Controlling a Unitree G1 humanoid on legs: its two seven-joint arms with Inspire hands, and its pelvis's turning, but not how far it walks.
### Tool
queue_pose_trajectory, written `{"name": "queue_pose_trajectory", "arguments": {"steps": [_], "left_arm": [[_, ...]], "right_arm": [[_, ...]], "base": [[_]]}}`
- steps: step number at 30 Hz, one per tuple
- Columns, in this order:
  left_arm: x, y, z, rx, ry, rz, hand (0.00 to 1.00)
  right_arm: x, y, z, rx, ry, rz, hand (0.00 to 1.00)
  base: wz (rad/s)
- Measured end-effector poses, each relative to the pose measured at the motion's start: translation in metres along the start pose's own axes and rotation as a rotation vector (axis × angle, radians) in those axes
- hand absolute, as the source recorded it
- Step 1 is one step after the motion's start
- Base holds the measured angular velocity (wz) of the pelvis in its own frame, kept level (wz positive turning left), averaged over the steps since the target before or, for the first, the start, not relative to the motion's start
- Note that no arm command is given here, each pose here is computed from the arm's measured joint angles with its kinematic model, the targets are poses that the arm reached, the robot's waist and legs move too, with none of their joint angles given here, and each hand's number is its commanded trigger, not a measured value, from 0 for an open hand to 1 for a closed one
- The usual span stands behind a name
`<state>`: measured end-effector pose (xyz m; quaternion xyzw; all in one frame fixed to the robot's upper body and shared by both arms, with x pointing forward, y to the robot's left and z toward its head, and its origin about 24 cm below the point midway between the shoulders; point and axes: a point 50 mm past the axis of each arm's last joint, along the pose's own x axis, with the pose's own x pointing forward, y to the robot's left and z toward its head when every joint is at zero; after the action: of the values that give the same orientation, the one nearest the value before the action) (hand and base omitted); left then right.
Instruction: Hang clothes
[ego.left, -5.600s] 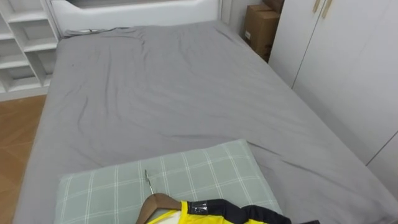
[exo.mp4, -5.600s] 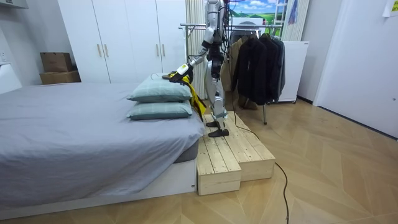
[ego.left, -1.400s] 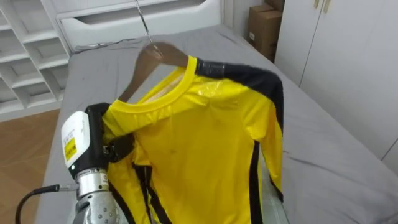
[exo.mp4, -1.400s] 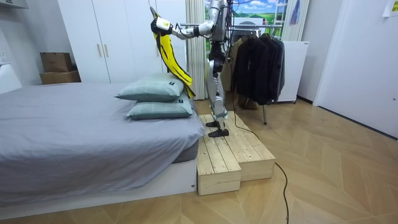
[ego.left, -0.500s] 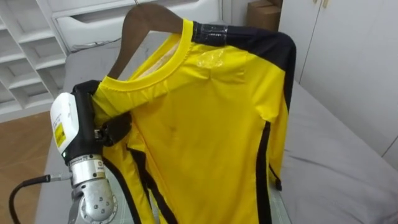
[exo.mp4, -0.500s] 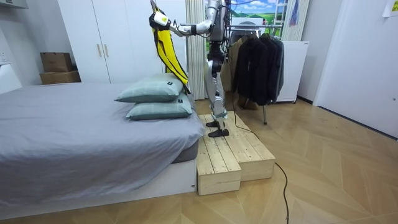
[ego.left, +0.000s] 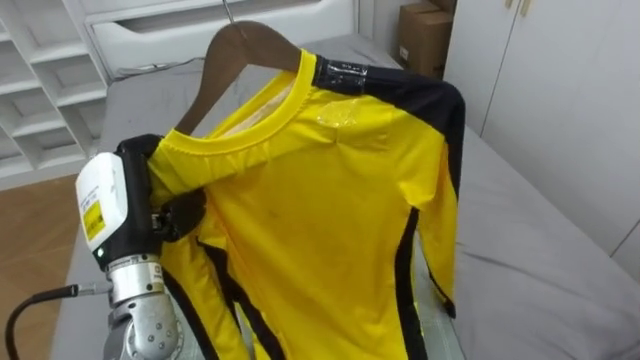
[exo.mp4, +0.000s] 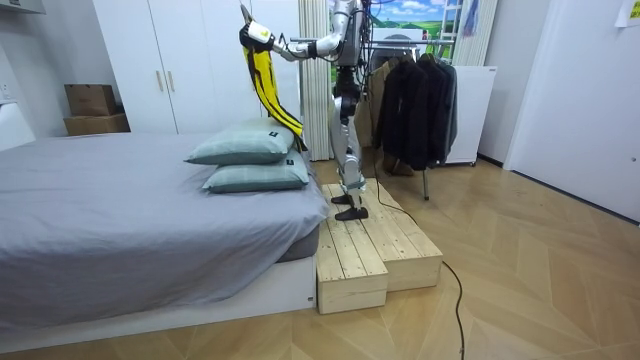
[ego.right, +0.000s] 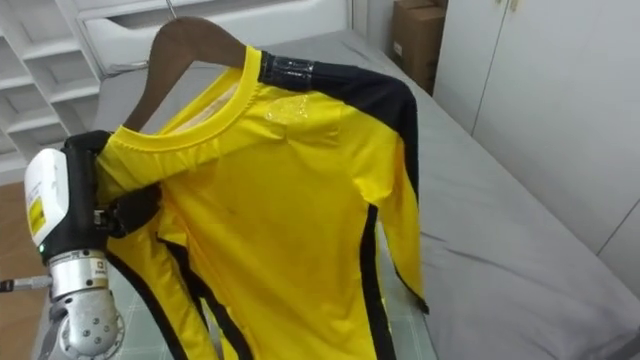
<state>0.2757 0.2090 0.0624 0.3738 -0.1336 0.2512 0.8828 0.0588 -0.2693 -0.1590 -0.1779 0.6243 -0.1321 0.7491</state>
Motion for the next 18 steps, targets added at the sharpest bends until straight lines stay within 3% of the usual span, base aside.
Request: {"name": "queue_pose_trajectory", "arguments": {"steps": [11,18], "left_arm": [[-0.004,-0.002,-0.009,0.017,0.034,-0.02,1.0],[-0.006,-0.004,-0.007,0.036,0.015,-0.035,1.0]], "right_arm": [[-0.007,-0.035,0.069,-0.099,-0.311,-0.308,0.0],[-0.041,-0.054,0.133,-0.152,-0.655,-0.518,0.0]], "base": [[0.0],[0.01]]}}
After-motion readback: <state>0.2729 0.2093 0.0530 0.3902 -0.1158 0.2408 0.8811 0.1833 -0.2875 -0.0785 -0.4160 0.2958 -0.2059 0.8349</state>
